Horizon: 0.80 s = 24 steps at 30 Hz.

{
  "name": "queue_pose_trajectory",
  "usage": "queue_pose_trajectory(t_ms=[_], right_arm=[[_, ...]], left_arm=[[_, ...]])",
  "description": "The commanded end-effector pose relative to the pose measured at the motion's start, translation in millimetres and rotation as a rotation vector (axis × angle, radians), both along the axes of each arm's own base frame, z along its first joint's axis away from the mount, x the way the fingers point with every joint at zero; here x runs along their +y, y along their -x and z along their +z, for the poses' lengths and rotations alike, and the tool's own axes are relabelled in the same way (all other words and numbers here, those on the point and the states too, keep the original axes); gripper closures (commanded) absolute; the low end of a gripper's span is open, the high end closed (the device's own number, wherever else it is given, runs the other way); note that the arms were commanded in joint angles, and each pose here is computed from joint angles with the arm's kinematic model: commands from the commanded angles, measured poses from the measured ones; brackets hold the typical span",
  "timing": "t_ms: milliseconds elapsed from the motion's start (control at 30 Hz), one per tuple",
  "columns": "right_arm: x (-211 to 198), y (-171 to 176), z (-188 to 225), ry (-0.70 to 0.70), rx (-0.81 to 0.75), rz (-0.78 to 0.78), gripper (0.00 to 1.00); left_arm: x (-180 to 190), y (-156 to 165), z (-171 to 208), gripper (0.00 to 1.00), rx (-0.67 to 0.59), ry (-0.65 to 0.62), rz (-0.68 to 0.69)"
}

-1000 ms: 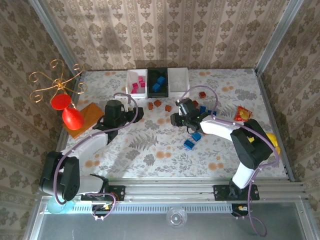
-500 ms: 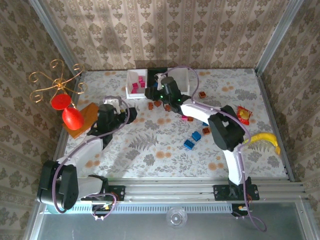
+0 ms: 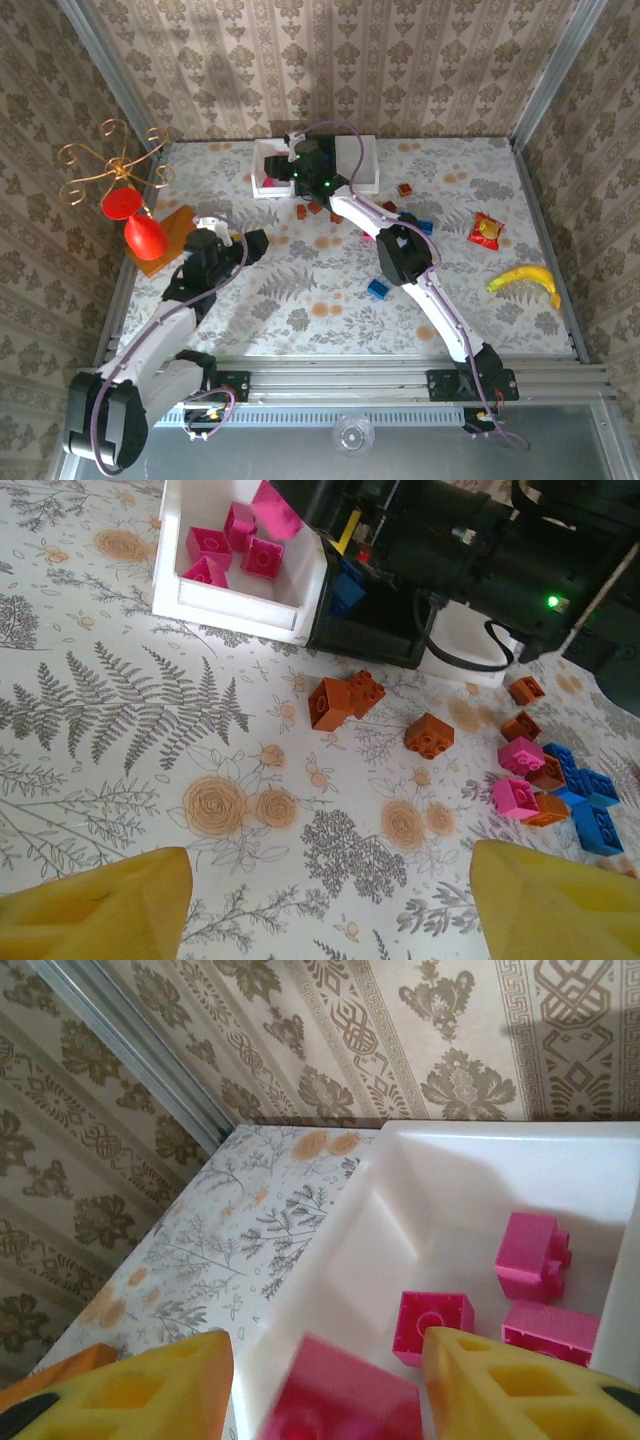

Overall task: Sort the legos into containers by color
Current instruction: Place the lego in the container, then pick up the lego from the center of the table.

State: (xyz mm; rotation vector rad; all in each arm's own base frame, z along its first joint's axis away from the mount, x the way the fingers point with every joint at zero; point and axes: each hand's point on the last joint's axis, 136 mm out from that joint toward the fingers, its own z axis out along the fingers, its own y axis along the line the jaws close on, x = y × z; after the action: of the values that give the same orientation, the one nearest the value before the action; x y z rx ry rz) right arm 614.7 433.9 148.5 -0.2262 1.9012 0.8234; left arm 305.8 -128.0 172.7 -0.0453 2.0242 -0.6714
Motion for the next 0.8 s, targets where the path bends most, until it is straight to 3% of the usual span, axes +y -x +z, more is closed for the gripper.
queue_pose_trajectory(t_ms=[0, 167, 333, 600, 767], right_arm=[[-0.3, 1.7, 37.3, 0.01, -0.05, 0.028, 0.4], [-15.2, 18.9, 70.6, 0.068, -0.065, 0.046, 0.32], [-61.1, 64.3, 74.4, 0.167, -0.034, 0.008, 0.26], [-156.7, 147.2, 14.8, 0.452, 0.132, -0.092, 0.19], [-178.6, 164.2, -26.6, 0.591, 0.215, -0.093, 0.17]], left_arm=[[8.3, 10.7, -12.9, 0.22, 0.044, -0.027, 0.014], [8.4, 15.1, -11.4, 0.19, 0.038, -0.029, 0.005], [-6.1, 13.8, -1.5, 0.17, 0.028, -0.031, -0.085], [-26.5, -1.4, 11.2, 0.14, 0.037, -0.055, -0.188], [-46.8, -16.7, 9.0, 0.14, 0.057, -0.069, -0.239]])
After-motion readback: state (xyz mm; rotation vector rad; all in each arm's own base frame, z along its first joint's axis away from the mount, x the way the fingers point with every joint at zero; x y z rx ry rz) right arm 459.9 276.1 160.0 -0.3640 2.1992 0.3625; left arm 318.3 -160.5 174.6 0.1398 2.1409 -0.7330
